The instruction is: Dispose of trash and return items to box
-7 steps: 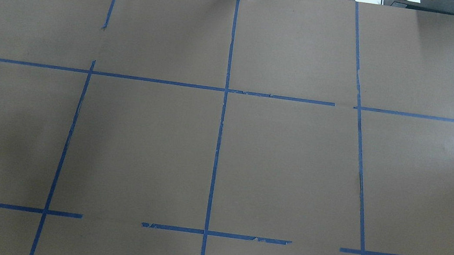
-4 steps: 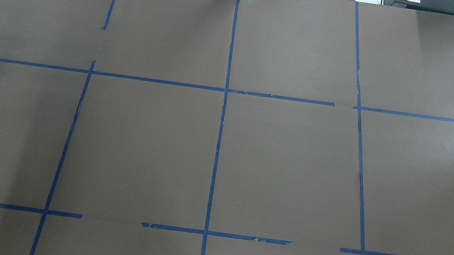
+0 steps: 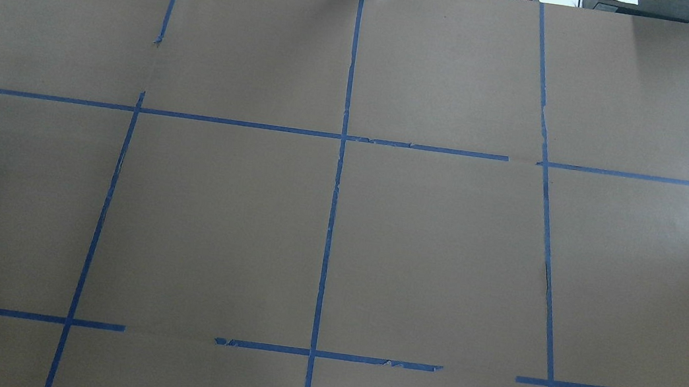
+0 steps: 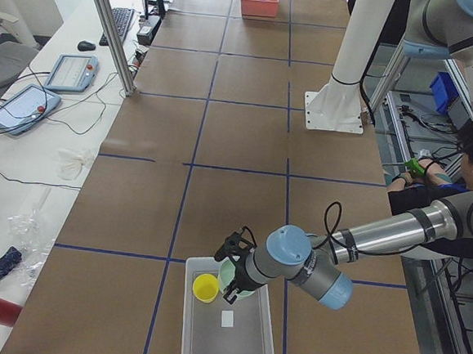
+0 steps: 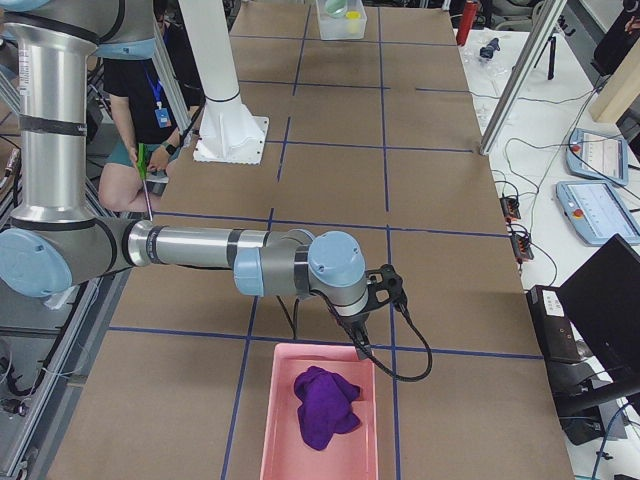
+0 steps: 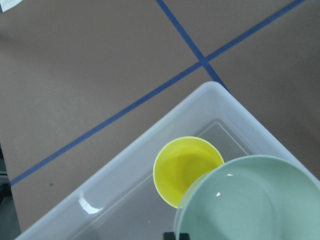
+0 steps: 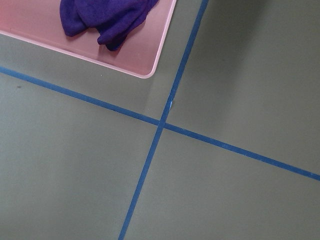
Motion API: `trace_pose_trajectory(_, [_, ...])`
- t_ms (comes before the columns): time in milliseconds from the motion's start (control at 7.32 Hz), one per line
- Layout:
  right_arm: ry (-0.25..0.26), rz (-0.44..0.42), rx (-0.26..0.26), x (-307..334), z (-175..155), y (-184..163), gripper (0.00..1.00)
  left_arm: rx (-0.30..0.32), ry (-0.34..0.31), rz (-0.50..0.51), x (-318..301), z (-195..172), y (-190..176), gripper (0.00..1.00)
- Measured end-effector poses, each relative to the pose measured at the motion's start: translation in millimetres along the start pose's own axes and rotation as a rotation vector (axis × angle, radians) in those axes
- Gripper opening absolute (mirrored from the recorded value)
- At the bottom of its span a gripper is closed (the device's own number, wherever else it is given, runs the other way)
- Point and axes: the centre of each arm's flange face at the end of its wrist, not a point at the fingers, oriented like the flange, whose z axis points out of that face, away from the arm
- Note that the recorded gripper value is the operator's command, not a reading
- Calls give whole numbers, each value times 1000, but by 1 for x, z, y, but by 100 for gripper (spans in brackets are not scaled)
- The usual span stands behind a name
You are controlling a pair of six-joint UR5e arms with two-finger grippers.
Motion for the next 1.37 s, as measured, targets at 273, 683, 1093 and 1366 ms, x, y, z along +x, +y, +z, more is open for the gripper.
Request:
trace_pose_trajectory(273, [1, -3, 3, 0, 1, 2, 100, -6, 9, 7, 2, 3, 9, 100])
trace_pose_trajectory(683, [2, 3, 2, 0, 1, 4, 98, 7, 8, 18, 1, 2, -2, 100])
trace_pose_trajectory(1093, [7, 98, 5, -3, -1, 2, 98, -7, 37, -67, 7, -22, -86, 100])
trace_pose_trajectory(1366, [1, 151, 6, -7, -1, -1, 100, -82, 56, -131, 25, -64, -162, 100])
